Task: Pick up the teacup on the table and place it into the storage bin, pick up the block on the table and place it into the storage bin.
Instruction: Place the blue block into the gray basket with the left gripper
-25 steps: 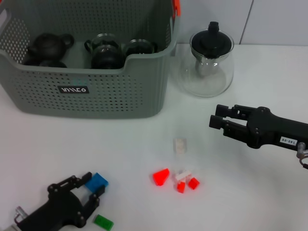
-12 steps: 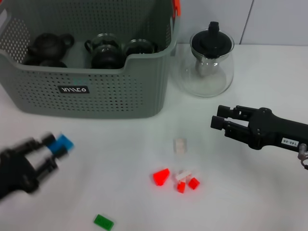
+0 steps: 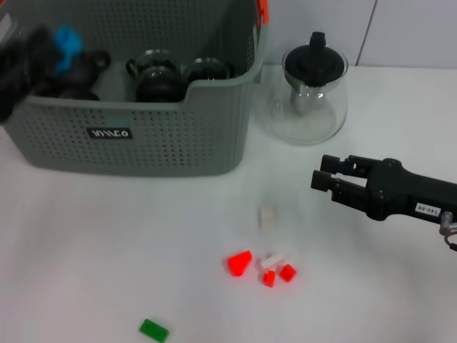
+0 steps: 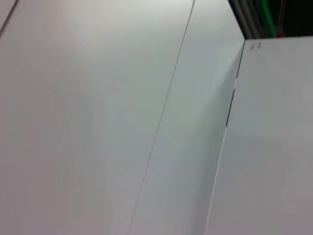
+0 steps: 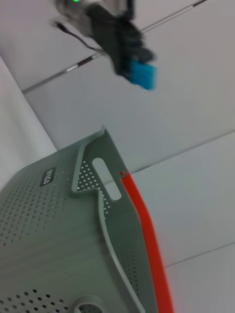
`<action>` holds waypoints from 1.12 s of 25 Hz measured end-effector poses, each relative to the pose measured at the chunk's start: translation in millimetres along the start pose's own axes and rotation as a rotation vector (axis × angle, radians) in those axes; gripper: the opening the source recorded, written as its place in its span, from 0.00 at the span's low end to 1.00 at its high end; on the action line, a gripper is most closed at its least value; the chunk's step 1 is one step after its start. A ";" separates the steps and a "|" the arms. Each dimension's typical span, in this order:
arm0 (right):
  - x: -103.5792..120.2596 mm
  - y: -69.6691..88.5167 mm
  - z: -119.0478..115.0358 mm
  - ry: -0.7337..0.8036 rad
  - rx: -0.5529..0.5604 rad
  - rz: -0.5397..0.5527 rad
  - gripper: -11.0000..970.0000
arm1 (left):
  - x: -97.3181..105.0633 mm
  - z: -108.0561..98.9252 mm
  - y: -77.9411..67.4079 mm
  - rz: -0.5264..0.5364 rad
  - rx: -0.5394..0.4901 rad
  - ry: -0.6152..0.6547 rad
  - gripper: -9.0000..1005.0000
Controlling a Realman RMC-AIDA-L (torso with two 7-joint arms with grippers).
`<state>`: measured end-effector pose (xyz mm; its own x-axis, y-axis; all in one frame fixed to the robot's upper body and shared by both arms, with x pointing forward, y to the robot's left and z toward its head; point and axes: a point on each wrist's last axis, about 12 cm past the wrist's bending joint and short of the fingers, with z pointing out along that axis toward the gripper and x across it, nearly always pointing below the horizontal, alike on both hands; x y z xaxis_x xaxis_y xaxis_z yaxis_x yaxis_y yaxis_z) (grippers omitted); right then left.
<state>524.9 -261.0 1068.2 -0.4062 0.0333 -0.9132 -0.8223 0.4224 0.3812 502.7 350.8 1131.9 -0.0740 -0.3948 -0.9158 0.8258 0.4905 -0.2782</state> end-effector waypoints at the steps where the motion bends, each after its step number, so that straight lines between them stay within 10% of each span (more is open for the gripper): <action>1: 0.2 0.1 -0.1 0.000 0.000 0.000 0.54 | -7.2 11.4 6.8 -0.006 0.001 0.005 0.39; 8: 0.8 0.8 -0.5 -0.001 -0.003 0.001 0.54 | -51.0 69.9 55.1 0.062 -0.151 0.264 0.39; 15: -1.1 0.3 1.3 -0.001 -0.006 -0.004 0.54 | -46.0 109.4 85.9 -0.005 -0.437 0.572 0.39; 22: -1.0 0.3 1.2 -0.001 -0.006 -0.003 0.55 | -33.0 113.6 84.9 -0.010 -0.500 0.550 0.46; 28: 0.2 0.8 0.1 -0.001 -0.005 0.001 0.55 | -48.4 75.8 61.0 -0.066 -0.360 0.302 0.64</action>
<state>524.2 -260.6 1068.3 -0.4063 0.0348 -0.9131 -0.8240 0.4179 0.3825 599.1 340.9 1181.2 -0.3234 -0.2167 -0.9211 0.5715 0.7310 -0.3727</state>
